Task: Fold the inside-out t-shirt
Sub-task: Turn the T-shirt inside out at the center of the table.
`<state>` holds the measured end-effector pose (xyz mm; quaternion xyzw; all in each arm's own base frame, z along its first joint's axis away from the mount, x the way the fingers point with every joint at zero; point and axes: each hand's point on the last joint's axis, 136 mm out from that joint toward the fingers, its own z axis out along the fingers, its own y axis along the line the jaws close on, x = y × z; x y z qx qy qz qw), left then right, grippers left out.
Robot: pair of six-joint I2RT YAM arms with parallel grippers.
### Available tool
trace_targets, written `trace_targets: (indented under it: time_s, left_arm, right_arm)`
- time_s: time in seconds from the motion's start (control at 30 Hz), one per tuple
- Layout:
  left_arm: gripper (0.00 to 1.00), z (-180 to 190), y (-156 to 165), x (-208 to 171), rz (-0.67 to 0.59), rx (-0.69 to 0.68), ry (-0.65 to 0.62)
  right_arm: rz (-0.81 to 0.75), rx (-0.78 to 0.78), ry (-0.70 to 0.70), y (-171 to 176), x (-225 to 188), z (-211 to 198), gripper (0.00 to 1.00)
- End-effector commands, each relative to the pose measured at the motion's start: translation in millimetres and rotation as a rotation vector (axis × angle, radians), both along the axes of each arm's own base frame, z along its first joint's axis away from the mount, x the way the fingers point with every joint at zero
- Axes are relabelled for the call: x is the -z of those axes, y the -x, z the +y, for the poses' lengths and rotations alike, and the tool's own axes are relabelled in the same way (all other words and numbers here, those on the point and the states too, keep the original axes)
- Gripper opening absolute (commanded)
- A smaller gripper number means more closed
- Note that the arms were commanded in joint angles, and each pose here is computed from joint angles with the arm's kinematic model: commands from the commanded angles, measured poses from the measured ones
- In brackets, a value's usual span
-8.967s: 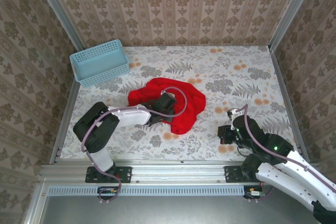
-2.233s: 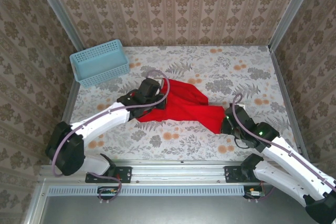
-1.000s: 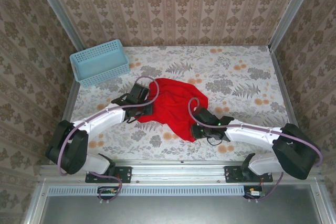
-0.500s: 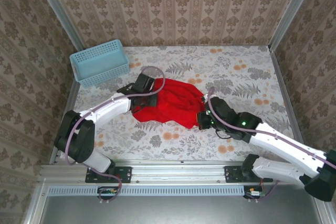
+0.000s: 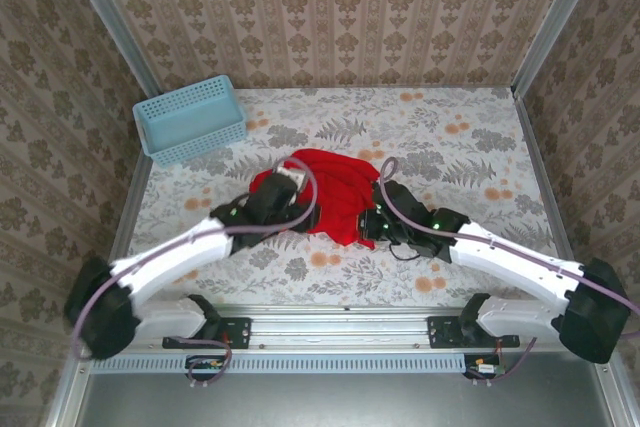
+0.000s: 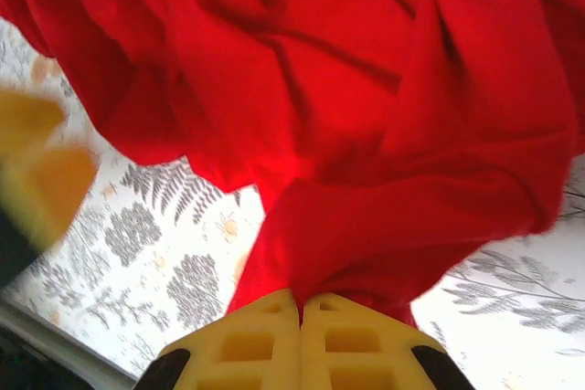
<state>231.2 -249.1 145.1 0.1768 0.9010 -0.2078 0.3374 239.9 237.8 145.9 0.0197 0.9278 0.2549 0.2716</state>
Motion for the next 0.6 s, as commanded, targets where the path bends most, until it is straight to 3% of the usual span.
trace_targets:
  time_s: [0.0, 0.2, 0.33, 0.57]
  left_arm:
    - [0.67, -17.3, 23.1, -23.2, -0.094, 0.018, 0.179]
    - [0.75, -50.9, 51.0, -25.7, -0.121, 0.107, 0.28]
    - [0.75, -56.8, 42.8, -3.8, -0.073, 0.059, 0.224]
    - [0.6, -40.6, 20.6, 43.1, 0.026, -0.083, 0.141]
  right_arm:
    - [0.003, 0.068, -0.175, -17.9, -24.8, 27.2, 0.0]
    - [-0.008, 0.093, -0.246, -18.9, -33.8, 47.7, 0.0]
    - [-0.018, 0.1, -0.284, -15.7, -37.0, 48.9, 0.0]
    - [-0.04, 0.121, -0.254, -0.4, -36.1, 24.6, 0.0]
